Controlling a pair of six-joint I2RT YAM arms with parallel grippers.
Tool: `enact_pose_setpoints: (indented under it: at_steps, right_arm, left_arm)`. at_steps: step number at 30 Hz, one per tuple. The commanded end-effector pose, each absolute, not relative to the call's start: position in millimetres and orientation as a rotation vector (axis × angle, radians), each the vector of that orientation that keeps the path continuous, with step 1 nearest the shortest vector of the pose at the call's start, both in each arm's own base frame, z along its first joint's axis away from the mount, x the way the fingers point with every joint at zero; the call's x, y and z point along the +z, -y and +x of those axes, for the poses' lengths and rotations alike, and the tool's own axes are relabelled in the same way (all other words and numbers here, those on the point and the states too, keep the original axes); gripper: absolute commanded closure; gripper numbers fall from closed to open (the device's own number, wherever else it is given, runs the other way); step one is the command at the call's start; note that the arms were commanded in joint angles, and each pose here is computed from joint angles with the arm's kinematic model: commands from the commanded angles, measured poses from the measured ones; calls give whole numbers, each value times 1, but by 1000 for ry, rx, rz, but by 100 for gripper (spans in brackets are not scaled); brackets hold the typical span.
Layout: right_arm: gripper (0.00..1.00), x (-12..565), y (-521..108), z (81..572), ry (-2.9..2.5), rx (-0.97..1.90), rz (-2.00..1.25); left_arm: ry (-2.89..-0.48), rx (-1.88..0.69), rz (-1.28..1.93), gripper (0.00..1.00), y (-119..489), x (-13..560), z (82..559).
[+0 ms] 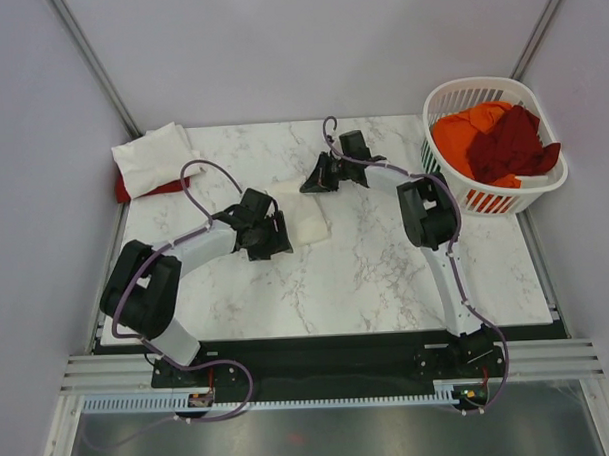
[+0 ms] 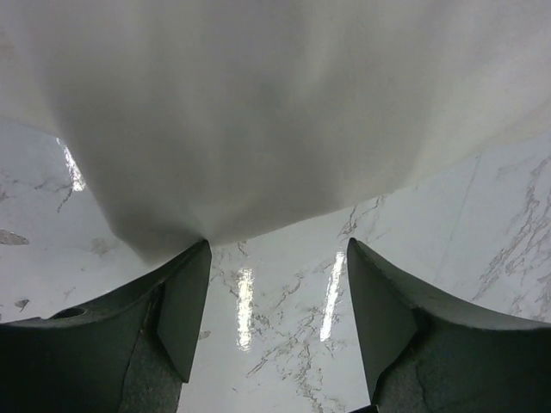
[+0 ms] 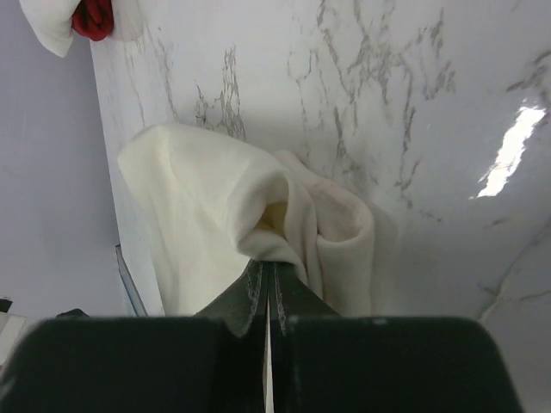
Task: Fold and stack the t-shirts
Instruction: Fold the tshirt, then neatly place the folded tshirt to the corner
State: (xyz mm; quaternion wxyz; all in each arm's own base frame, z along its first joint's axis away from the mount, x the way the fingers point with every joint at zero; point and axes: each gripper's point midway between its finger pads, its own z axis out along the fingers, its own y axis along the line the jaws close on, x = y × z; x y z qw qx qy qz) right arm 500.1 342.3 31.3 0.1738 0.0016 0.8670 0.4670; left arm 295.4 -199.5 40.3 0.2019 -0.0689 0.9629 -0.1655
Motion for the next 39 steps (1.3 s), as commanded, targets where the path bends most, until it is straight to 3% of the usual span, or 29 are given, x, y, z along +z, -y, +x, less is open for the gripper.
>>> enact_pose_setpoints:
  at_steps: [1,7,12,15,18,19,21,23,29,35,39]
  right_arm:
    - [100,31,-318,525,-2411,1304,20]
    - [93,11,-266,532,-2461,1224,122]
    - [93,3,-219,545,-2553,810,137]
    - [83,41,-209,549,-2499,657,81]
    - [68,85,-204,545,-2443,579,37]
    - [62,91,-203,540,-2445,564,37]
    - [61,108,-197,525,-2435,556,55]
    - [59,132,-196,512,-2400,578,70]
    - [57,129,-203,458,-2438,583,70]
    - [53,141,-238,406,-2446,615,-16]
    - [50,140,-233,375,-2468,605,-53]
  left_arm:
    - [-2665,-442,-255,29,197,31,297]
    - [-2693,-338,-292,29,179,12,287]
    - [-2654,-416,-245,30,194,33,288]
    - [-2580,-425,-180,28,199,70,299]
    - [-2466,-393,-149,15,190,119,317]
    - [-2438,-408,-152,5,187,131,320]
    - [-2404,-435,-218,2,167,146,335]
    - [-2381,-431,-269,2,151,153,345]
    - [-2361,-369,-386,2,110,146,381]
    - [-2318,-543,-405,2,103,119,430]
    - [-2375,-587,-369,5,109,84,439]
